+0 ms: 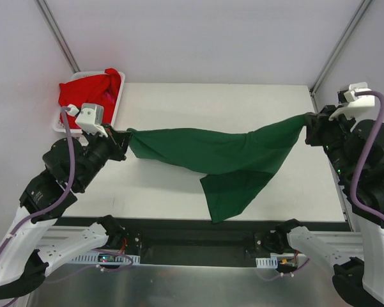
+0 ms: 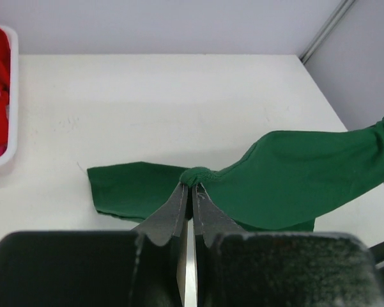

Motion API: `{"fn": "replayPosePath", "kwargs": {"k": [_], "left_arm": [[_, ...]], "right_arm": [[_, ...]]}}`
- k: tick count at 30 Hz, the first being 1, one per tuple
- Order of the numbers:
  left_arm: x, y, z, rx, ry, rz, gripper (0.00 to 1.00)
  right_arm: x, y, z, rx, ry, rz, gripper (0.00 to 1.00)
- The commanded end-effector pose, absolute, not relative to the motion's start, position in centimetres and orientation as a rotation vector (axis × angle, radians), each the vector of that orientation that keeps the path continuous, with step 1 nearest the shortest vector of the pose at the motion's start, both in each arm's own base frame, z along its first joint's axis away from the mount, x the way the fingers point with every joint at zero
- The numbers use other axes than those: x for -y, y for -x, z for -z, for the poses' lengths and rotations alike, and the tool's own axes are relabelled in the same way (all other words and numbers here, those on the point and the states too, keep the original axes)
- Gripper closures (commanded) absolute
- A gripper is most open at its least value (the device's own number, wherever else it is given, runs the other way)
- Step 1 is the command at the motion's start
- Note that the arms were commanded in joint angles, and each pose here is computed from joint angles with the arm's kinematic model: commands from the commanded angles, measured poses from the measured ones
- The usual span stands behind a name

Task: Fold and stack the t-shirts
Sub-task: Flatten the tshirt out

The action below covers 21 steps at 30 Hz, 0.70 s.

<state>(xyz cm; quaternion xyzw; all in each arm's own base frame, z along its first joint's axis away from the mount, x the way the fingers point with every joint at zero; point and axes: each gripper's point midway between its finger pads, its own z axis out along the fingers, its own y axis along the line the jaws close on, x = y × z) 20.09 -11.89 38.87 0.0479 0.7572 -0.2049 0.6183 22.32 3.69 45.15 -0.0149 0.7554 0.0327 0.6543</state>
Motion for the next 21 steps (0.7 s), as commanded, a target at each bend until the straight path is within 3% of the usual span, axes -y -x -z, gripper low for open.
{"fn": "replayPosePath", "kwargs": {"k": [1, 12, 21], "left_arm": [[12.2, -19.0, -42.7, -1.642, -0.17, 0.539, 1.0], [11.5, -15.9, -47.9, -1.547, -0.243, 0.633, 1.0], [9.5, -10.0, -54.9, -1.315, -0.365, 0.756, 1.0]], "right_arm": [[-5.9, -19.7, -49.4, -1.566, 0.196, -0.222, 0.99], [-3.7, -14.8, -54.4, -1.426, 0.182, -0.23, 0.99], [-0.7, -9.8, -59.4, -1.221, 0.128, -0.2, 0.99]]}}
